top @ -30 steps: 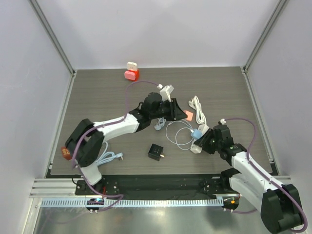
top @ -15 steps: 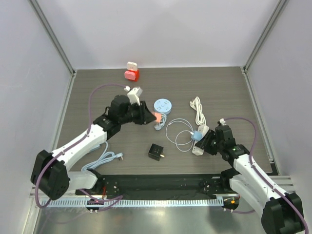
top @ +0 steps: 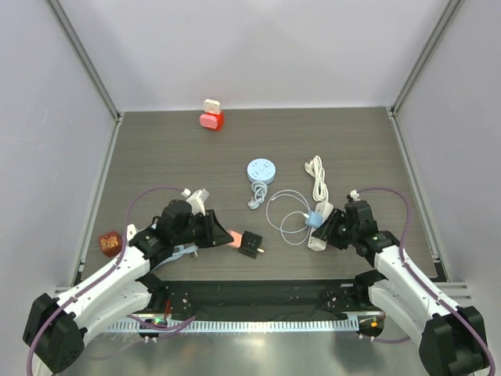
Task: Pull the plug off the socket
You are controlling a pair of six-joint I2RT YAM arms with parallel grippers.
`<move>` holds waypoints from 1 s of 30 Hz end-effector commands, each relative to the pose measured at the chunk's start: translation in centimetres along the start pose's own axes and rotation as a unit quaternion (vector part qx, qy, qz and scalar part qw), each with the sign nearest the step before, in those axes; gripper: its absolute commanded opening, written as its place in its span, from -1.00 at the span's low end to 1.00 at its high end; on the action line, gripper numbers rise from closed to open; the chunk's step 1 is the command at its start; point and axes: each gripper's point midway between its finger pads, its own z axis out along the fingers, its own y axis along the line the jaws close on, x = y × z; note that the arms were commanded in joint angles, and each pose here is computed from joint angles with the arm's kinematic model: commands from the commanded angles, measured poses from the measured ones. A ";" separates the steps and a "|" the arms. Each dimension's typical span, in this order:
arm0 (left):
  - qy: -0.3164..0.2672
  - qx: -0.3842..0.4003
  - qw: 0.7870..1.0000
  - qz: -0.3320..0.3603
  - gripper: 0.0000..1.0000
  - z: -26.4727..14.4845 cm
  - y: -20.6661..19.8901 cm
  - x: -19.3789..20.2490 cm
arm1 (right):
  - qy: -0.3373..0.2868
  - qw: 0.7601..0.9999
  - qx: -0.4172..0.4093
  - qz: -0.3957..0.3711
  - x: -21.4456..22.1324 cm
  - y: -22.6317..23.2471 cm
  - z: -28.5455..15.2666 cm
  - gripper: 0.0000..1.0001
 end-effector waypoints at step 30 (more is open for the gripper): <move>-0.039 -0.077 0.993 -0.075 -0.79 0.9 5.5 2.1 | -0.033 0.997 -0.065 -0.013 -2.4 3.4 -0.6 -0.98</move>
